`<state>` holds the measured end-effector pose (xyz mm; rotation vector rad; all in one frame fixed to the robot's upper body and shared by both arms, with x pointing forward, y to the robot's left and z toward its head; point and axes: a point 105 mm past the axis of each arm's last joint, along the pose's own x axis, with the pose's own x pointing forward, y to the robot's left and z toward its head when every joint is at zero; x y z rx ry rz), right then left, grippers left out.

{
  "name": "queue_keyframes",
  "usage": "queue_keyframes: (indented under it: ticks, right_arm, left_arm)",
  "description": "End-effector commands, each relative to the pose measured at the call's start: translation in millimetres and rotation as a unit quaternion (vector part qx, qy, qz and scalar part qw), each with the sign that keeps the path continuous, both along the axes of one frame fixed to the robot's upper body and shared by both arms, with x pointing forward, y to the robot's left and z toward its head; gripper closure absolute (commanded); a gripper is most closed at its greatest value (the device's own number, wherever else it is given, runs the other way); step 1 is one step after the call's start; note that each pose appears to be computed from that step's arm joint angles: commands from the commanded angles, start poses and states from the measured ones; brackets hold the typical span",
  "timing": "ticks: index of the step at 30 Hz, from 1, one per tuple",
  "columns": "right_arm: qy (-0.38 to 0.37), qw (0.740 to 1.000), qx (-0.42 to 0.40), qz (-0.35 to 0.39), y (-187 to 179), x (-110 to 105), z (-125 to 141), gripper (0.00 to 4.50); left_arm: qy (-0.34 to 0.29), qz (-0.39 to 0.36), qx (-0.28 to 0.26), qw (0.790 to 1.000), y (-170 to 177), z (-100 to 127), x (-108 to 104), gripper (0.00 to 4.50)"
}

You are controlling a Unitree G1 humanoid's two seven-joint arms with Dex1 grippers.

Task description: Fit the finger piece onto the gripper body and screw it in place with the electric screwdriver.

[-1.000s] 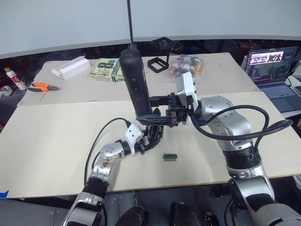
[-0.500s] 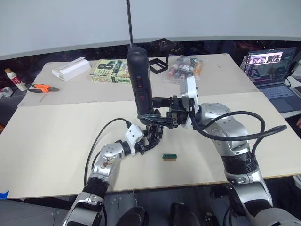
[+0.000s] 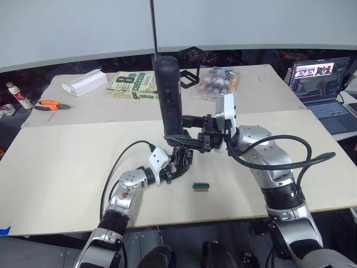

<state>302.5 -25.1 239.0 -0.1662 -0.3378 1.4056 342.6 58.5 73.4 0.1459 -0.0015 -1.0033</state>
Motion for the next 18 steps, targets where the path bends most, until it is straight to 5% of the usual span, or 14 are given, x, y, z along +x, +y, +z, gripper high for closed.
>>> queue_keyframes:
  ticks: [1, 18]
  right_arm:
    - [0.062, 0.995, -0.057, -0.048, -4, 15, -38, 2.57]
    - [0.139, 0.986, -0.039, -0.079, -9, 20, -64, 2.57]
  left_arm:
    - [0.004, -0.013, -0.013, 1.000, -5, 0, -5, 2.19]
    - [0.004, -0.001, -0.024, 1.000, 0, 3, -2, 2.19]
